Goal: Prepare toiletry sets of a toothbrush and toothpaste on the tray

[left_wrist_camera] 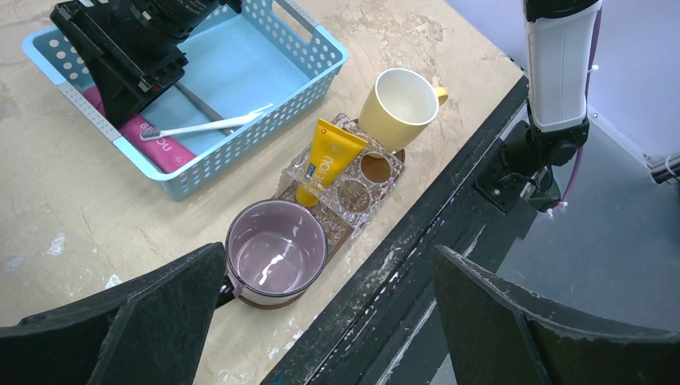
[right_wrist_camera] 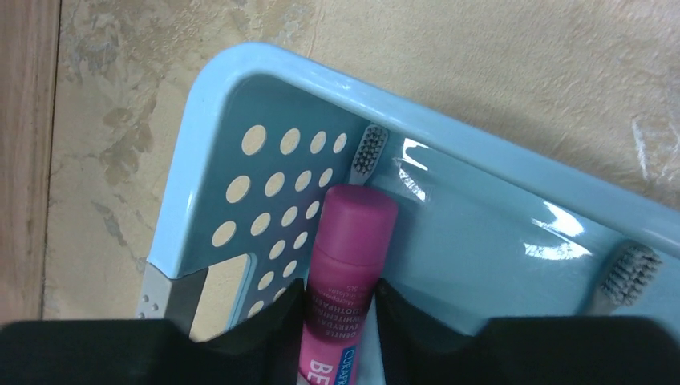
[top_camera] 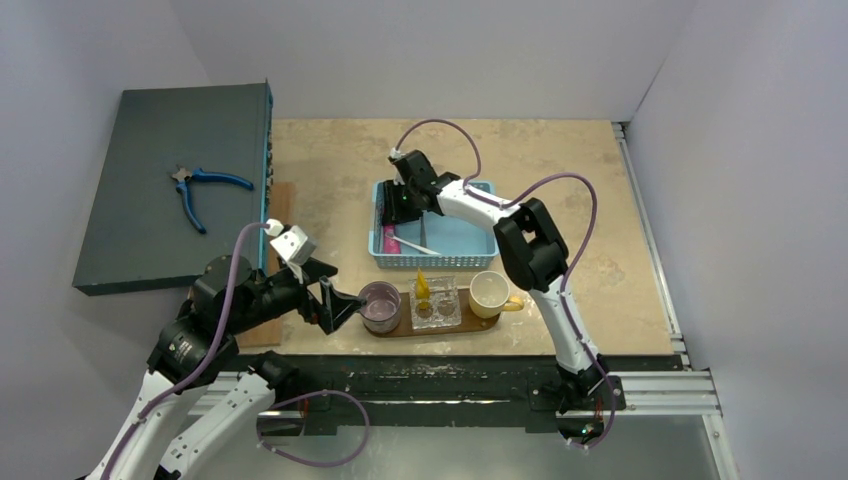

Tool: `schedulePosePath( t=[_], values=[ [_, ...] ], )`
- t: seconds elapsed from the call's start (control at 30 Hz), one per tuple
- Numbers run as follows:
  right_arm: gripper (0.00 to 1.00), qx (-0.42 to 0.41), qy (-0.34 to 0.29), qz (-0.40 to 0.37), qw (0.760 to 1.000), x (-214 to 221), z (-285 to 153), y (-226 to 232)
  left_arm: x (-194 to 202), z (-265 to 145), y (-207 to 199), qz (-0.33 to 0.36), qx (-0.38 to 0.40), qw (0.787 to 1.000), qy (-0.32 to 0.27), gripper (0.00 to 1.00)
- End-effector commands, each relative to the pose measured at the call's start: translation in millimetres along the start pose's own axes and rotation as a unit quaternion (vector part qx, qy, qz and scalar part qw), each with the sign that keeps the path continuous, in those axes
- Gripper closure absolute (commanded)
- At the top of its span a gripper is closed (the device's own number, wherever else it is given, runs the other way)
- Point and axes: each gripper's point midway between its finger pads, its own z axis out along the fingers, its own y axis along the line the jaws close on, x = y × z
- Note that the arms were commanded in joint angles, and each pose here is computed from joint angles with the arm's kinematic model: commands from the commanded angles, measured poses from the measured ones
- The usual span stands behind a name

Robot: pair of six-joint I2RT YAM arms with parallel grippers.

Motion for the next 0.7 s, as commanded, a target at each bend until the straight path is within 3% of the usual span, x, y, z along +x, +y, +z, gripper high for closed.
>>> schedulePosePath(
  t=[0.0,0.2,0.67],
  values=[
    [0.71,-0.010,-0.004,0.002,1.000,-3.4,0.5,2.2,-3.0,2.6,1.1,0.009,0.000,1.000,-0.003,0.00],
    [1.00,-0.017,-0.014,0.000,1.000,-8.9,-8.2,6.6,-2.6,3.1,1.2,0.009,0.000,1.000,-0.002,0.00],
    [1.00,-0.023,-0.123,-0.003,0.992,-62.4,-79.8,30.0,-2.1,2.5,2.6,0.008,-0.004,1.000,-0.003,0.00]
  ],
)
